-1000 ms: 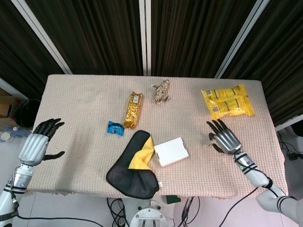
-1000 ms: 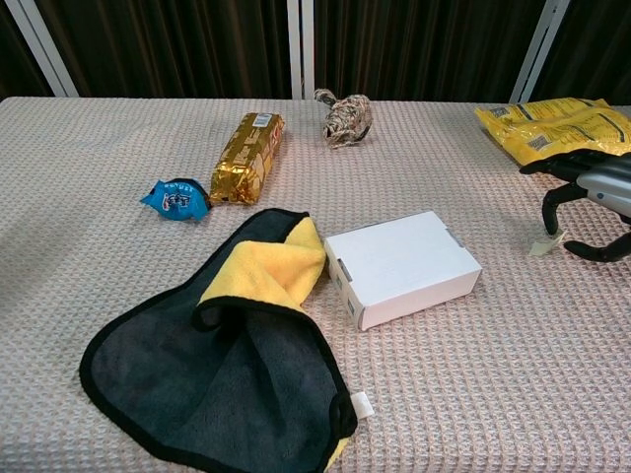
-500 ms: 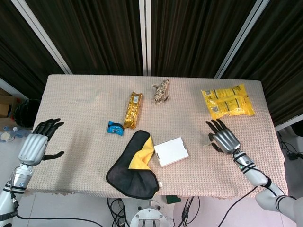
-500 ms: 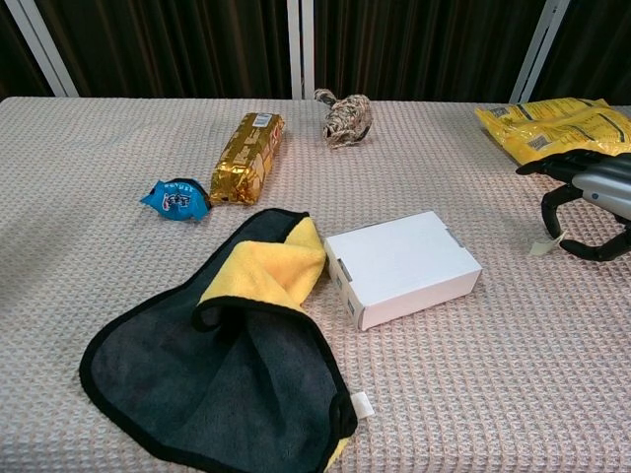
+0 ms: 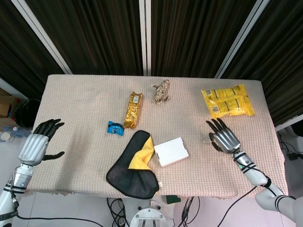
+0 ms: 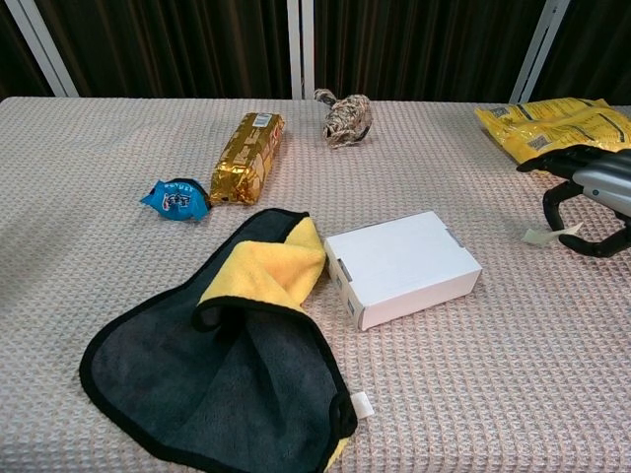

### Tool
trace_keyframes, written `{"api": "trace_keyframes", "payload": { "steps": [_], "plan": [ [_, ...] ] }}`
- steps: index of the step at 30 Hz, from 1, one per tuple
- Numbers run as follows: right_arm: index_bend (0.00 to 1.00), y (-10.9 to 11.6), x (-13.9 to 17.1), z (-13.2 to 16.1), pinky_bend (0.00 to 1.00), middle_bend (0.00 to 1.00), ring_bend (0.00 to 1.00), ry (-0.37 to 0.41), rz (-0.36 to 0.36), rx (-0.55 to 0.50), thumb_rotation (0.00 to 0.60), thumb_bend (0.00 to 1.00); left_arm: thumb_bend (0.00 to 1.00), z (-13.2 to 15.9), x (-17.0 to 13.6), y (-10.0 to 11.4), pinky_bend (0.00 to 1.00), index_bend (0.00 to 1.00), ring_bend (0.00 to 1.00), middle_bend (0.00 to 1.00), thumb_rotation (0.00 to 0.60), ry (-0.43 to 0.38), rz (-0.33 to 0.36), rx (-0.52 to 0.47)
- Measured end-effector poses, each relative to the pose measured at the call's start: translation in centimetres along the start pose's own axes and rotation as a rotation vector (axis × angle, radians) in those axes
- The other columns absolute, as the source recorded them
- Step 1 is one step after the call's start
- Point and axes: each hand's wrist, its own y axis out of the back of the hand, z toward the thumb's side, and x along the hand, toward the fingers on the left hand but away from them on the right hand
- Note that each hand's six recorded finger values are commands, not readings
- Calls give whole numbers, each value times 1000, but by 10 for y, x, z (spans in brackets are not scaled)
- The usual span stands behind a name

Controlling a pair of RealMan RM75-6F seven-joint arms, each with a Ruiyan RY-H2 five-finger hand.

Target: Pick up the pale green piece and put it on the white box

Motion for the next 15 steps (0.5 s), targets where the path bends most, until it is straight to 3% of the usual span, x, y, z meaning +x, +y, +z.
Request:
{"api": "trace_keyframes", "payload": {
  "steps": [7,15],
  "plan": [
    [618,12,1,3,0,42,0,13,-46,-2,600,424,0,0,0,2,127,154,82,99,600,1,6,2],
    [622,49,9,38,0,52,0,103,-161,20,600,396,0,0,-1,1,127,154,82,99,600,3,-5,-1]
  ]
}}
